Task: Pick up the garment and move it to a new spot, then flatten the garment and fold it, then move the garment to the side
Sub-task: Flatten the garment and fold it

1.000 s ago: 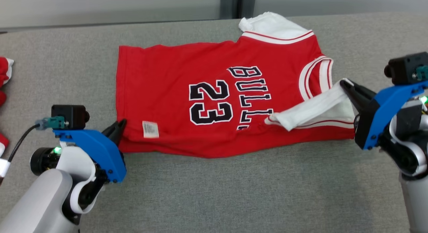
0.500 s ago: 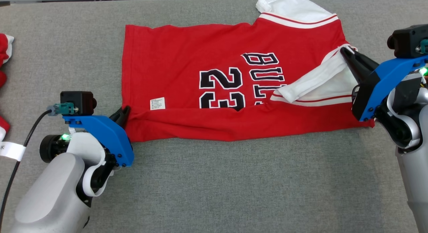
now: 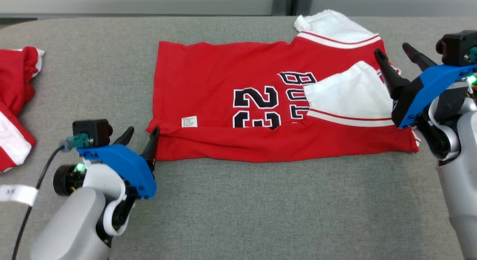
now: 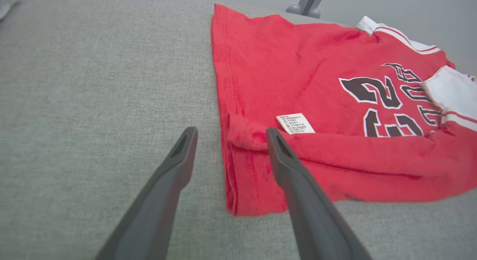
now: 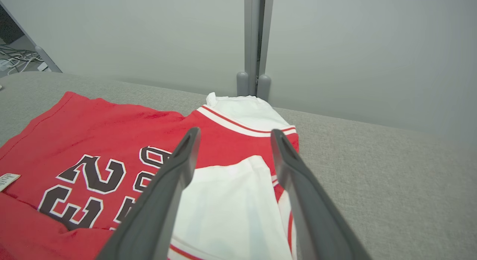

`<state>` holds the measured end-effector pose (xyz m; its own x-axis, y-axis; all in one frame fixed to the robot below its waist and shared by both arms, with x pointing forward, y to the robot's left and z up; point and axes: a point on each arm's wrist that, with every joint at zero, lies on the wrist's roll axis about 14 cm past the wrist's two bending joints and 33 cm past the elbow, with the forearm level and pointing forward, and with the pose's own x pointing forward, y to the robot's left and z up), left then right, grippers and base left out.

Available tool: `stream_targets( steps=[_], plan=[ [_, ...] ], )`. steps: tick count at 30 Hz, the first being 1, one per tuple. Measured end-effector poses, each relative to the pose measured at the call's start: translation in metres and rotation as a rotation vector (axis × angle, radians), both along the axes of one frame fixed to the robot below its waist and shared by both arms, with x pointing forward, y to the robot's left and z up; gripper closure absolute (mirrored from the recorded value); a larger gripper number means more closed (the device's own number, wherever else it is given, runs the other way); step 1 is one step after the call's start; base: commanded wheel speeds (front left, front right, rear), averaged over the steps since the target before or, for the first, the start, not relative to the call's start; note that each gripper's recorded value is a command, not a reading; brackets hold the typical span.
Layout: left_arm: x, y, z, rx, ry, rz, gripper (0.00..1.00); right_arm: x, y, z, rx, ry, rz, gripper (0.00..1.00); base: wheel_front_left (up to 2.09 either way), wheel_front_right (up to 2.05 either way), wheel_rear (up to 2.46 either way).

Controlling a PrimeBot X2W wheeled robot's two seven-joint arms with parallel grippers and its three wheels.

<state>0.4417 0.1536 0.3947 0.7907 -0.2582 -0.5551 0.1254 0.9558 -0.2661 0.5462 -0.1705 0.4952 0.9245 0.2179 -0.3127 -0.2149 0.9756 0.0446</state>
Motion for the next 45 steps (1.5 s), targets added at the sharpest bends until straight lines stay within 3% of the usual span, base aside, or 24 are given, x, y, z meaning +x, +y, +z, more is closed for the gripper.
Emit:
stream_targets(
  steps=[3, 12, 18, 33, 34, 35, 36, 37, 45],
  plan=[
    [-0.013, 0.002, 0.003, -0.002, -0.021, 0.024, 0.0, -0.006, -0.014, 0.004, -0.008, 0.014, -0.041, 0.0, 0.0, 0.0, 0.0],
    [-0.035, -0.01, -0.001, 0.037, -0.022, 0.015, 0.0, -0.061, -0.063, -0.033, -0.04, 0.153, -0.201, 0.0, 0.0, 0.0, 0.0],
    [-0.031, -0.006, -0.026, 0.108, 0.015, 0.045, 0.0, -0.082, -0.059, -0.065, 0.033, 0.206, -0.278, 0.0, 0.0, 0.0, 0.0],
    [-0.026, -0.016, -0.057, 0.109, 0.114, 0.023, 0.0, -0.098, -0.057, -0.125, 0.011, 0.396, -0.319, 0.0, 0.0, 0.0, 0.0],
    [-0.026, -0.017, -0.058, 0.105, 0.124, 0.019, 0.1, -0.098, -0.056, -0.126, 0.011, 0.403, -0.316, 0.42, 0.0, 0.0, 0.0],
    [-0.026, -0.018, -0.058, 0.097, 0.128, 0.014, 0.44, -0.098, -0.055, -0.126, 0.012, 0.403, -0.313, 0.72, 0.0, 0.0, 0.0],
    [-0.026, -0.019, -0.059, 0.089, 0.131, 0.011, 0.71, -0.098, -0.054, -0.126, 0.016, 0.403, -0.31, 1.0, 0.0, 0.0, 0.0],
    [-0.025, -0.02, -0.059, 0.078, 0.133, 0.007, 1.0, -0.097, -0.053, -0.126, 0.017, 0.402, -0.306, 1.0, 0.0, 0.0, 0.0],
    [-0.022, -0.02, -0.045, 0.006, 0.068, 0.043, 1.0, -0.091, -0.048, -0.102, 0.065, 0.31, -0.304, 1.0, 0.0, 0.0, 0.0]
  ],
)
